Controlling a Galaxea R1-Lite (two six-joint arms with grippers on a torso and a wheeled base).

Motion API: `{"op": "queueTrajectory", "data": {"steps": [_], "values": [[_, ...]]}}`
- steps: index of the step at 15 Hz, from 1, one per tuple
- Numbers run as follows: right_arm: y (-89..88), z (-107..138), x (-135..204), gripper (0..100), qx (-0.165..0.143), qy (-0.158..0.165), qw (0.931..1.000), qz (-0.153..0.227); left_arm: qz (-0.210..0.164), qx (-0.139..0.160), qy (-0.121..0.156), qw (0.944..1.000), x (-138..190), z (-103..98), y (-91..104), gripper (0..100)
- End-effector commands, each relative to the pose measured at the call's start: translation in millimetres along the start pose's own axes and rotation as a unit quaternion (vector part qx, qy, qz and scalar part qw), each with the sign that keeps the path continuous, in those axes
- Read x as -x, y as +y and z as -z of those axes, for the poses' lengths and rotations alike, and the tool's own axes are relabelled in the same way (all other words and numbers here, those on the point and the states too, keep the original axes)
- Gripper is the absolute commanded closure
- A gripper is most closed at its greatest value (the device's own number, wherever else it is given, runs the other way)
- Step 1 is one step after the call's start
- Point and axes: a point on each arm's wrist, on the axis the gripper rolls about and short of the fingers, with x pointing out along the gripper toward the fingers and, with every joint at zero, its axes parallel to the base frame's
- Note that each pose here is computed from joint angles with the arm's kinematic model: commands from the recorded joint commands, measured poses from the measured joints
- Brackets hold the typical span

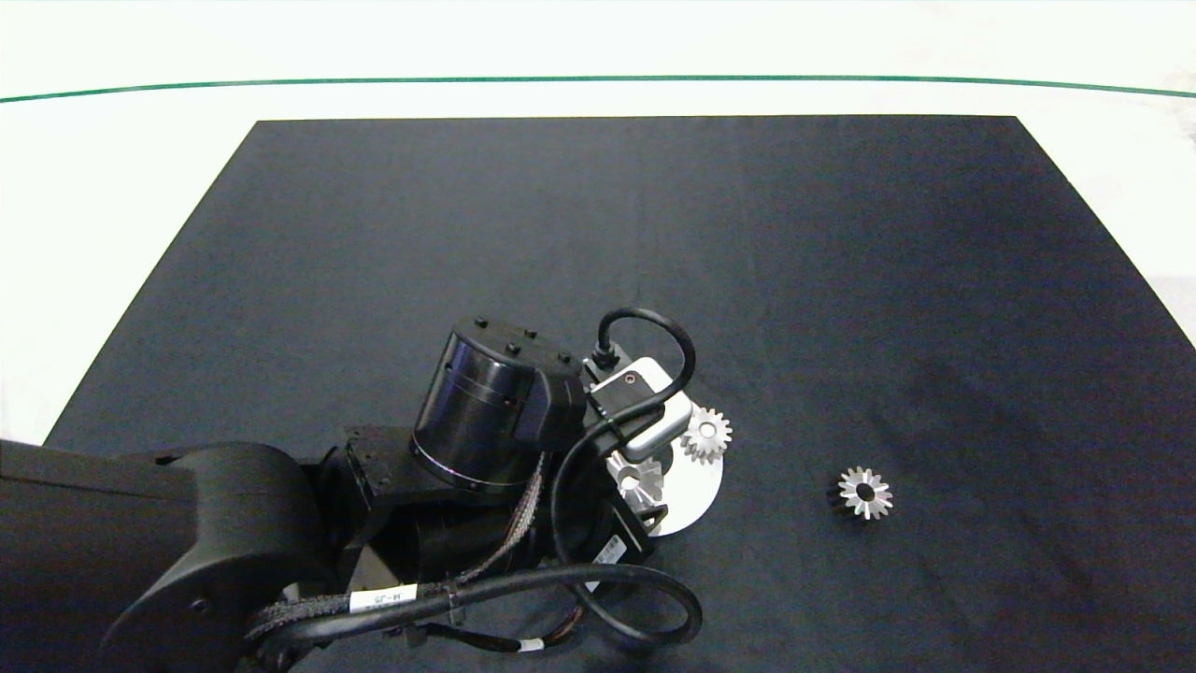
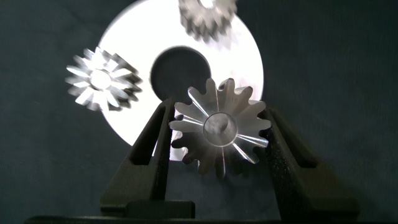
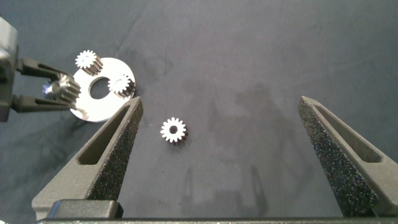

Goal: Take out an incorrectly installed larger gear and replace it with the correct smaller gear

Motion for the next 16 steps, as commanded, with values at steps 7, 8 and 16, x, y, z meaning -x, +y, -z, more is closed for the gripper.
{"op": "queueTrajectory", "data": {"steps": [7, 8, 16], "values": [[-0.1, 0, 2, 0, 0.001, -0.003, 1.0000, 0.004, -0.109, 0.049, 0.012, 0.9928, 46, 14, 67.2, 66], [-0.2, 0, 2, 0, 0.001, -0.002, 1.0000, 0.005, -0.117, 0.054, 0.020, 0.9914, 51, 21, 70.8, 66], [-0.3, 2, 2, 0, 0.001, 0.001, 1.0000, 0.007, -0.156, 0.073, 0.088, 0.9810, 61, 68, 89.1, 66]]}}
